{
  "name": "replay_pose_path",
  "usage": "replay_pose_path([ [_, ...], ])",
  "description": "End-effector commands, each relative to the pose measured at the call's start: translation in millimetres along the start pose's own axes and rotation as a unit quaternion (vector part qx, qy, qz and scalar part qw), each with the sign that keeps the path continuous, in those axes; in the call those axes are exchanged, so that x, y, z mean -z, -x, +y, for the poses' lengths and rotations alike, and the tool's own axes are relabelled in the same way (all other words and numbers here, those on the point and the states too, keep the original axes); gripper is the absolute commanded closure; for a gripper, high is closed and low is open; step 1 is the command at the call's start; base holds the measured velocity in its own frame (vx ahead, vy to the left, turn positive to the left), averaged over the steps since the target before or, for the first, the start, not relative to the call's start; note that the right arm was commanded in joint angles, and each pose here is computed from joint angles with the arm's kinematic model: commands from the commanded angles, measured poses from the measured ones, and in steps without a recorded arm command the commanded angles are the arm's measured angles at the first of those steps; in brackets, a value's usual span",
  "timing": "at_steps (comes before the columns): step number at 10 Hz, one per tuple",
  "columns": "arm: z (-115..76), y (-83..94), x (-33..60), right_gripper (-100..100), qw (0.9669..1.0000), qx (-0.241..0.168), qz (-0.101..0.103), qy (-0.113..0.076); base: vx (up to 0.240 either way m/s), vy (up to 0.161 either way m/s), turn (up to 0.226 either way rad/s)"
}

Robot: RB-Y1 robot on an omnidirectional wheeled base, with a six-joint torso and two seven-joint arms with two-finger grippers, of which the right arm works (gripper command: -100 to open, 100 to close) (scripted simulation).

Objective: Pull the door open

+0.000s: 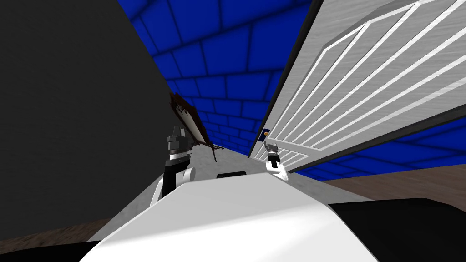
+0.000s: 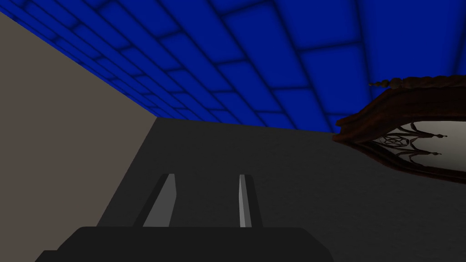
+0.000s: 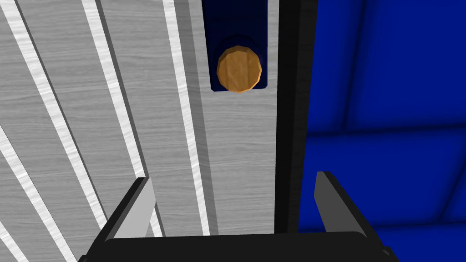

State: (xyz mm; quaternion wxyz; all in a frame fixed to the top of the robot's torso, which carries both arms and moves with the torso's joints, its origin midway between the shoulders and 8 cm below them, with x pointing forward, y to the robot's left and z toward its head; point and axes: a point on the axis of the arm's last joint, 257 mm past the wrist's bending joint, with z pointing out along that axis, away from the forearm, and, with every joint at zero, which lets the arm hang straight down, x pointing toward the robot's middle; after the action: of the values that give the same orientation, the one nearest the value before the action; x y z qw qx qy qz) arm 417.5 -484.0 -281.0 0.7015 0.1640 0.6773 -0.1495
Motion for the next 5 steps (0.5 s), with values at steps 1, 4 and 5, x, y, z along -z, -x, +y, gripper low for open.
replay_pose_path([
  [1,-0.8,-11.7,1.0,-100,0.9999,0.011,0.011,-0.006,0.162,-0.052,0.059],
  [4,-12.7,2.8,-5.3,-100,0.9996,0.028,-0.001,-0.002,0.097,-0.037,0.011],
  [5,-16.1,4.8,-6.7,-100,0.9995,0.033,-0.003,-0.002,0.191,-0.084,0.010],
])
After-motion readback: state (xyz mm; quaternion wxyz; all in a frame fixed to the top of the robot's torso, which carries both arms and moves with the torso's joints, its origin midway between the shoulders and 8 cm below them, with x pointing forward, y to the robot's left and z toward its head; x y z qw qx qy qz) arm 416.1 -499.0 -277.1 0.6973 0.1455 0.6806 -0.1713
